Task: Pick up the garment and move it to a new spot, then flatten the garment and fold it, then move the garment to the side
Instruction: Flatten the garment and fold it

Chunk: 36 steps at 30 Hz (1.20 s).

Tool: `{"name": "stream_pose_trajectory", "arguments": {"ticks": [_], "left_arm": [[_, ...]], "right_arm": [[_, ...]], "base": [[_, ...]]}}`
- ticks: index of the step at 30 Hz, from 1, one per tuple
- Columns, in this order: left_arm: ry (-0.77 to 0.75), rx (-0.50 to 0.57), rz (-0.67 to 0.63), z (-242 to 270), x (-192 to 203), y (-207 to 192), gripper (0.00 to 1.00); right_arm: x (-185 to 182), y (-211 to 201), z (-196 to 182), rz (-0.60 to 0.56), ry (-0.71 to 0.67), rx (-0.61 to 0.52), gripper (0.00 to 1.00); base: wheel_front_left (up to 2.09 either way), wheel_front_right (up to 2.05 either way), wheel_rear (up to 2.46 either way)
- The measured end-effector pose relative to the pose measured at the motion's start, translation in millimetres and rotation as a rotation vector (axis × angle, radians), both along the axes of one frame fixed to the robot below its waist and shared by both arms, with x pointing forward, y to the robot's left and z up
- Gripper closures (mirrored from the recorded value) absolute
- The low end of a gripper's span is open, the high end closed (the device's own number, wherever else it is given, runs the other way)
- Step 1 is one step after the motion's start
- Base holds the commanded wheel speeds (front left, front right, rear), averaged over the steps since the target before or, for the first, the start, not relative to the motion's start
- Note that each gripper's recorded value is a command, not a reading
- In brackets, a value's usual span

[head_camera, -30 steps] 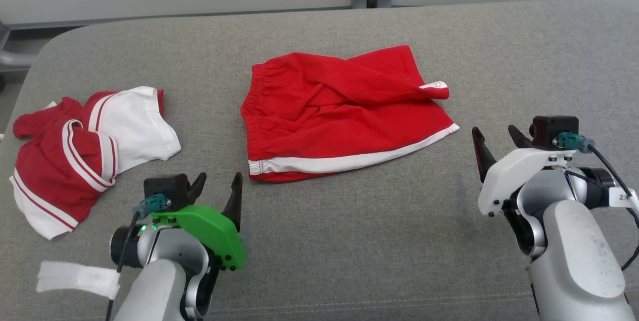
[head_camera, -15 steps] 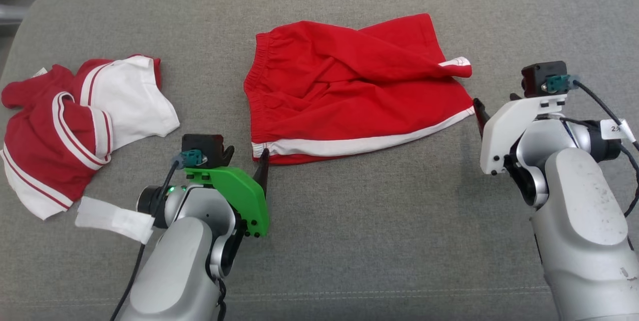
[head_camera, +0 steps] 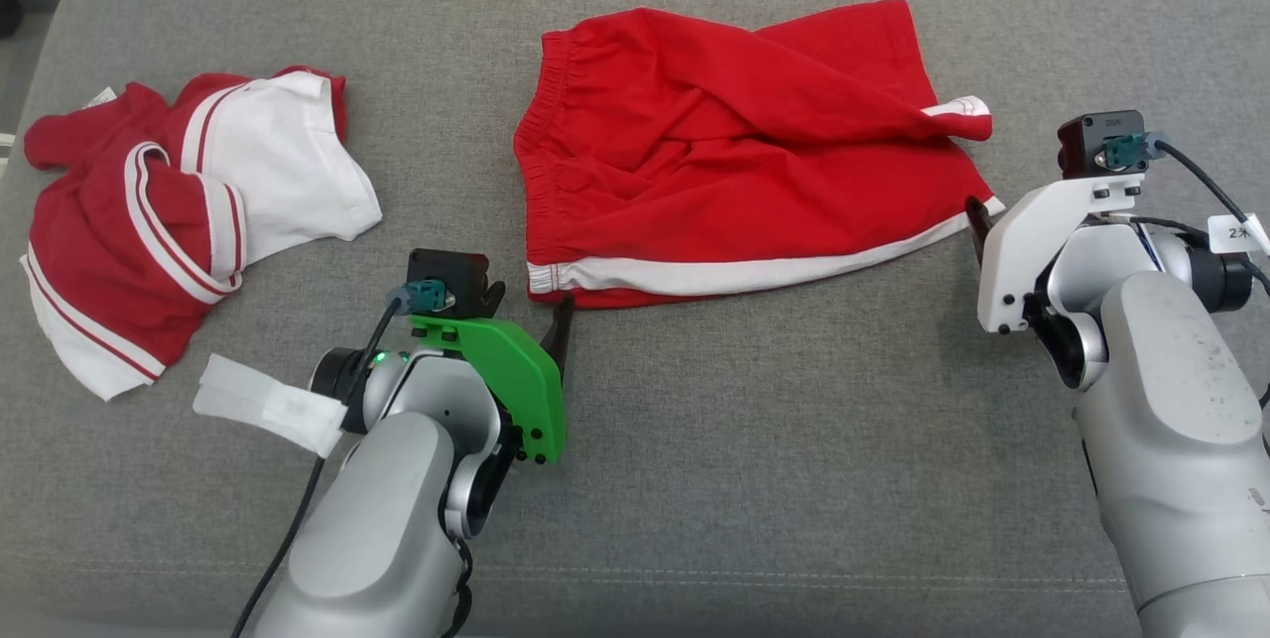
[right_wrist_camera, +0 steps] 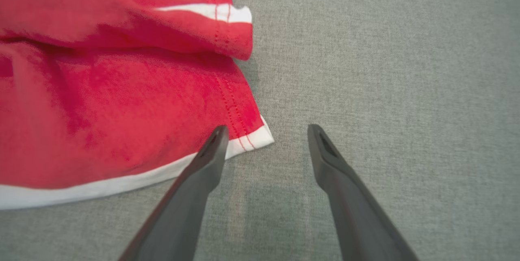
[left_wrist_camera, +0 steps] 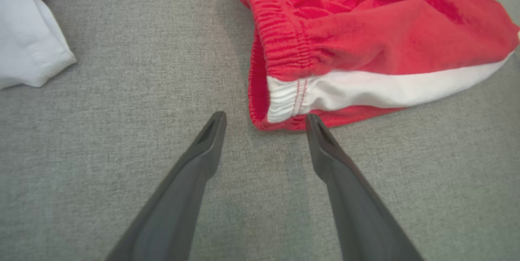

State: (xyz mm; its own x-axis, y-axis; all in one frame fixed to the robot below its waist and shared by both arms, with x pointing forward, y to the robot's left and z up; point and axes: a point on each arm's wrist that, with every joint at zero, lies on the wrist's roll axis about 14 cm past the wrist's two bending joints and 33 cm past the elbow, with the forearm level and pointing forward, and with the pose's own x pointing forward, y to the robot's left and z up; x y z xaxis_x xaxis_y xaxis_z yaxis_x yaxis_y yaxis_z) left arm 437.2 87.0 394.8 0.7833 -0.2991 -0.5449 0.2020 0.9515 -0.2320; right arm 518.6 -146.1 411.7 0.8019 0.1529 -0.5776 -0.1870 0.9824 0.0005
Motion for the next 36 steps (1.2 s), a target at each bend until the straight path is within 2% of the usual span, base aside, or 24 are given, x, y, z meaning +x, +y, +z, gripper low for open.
{"name": "stream_pose_trajectory", "arguments": {"ticks": [15, 18, 22, 23, 25, 26, 28, 29, 30, 31, 34, 35, 36], "left_arm": [[-0.013, -0.027, -0.029, 10, 5, -8, 0.00], [-0.009, -0.028, -0.037, 10, 7, -11, 0.05], [-0.003, -0.028, -0.043, 9, 10, -13, 0.22], [0.000, -0.029, -0.043, 8, 10, -13, 0.51], [0.007, -0.032, -0.040, 7, 10, -13, 0.61], [0.011, -0.031, -0.040, 6, 10, -13, 0.65], [0.013, -0.032, -0.034, 5, 10, -11, 0.74], [0.014, -0.031, -0.029, 5, 10, -10, 0.74], [0.013, -0.031, -0.025, 5, 11, -9, 0.71], [0.013, -0.031, -0.021, 5, 11, -8, 0.68], [0.013, -0.027, -0.008, 6, 11, -3, 0.53], [0.014, -0.026, -0.007, 6, 11, -2, 0.51], [0.012, -0.023, -0.004, 7, 10, 0, 0.41]], "right_arm": [[3, -1, -18, -0.011, 0.054, 0.005, 0.00], [5, 0, -21, -0.013, 0.061, 0.008, 0.00], [8, 6, -24, -0.011, 0.076, 0.027, 0.00], [9, 7, -25, -0.010, 0.080, 0.032, 0.00], [11, 9, -27, -0.009, 0.085, 0.036, 0.00], [12, 9, -28, -0.008, 0.087, 0.037, 0.02], [14, 11, -29, -0.006, 0.092, 0.043, 0.18], [14, 12, -31, -0.005, 0.097, 0.045, 0.20], [14, 14, -32, -0.003, 0.102, 0.049, 0.20], [14, 14, -33, -0.001, 0.104, 0.049, 0.25], [15, 15, -34, 0.000, 0.106, 0.050, 0.28], [15, 15, -34, -0.001, 0.107, 0.051, 0.29], [15, 14, -34, -0.003, 0.108, 0.051, 0.29]], "base": [[0.00, 0.00, 0.00], [0.00, 0.00, 0.00], [0.00, 0.00, 0.00], [0.00, 0.00, 0.00], [0.00, 0.00, 0.00], [0.00, 0.00, 0.00], [0.00, 0.00, 0.00], [0.00, 0.00, 0.00], [0.00, 0.00, 0.00], [0.00, 0.00, 0.00], [0.00, 0.00, 0.00], [0.00, 0.00, 0.00], [0.00, 0.00, 0.00]]}}
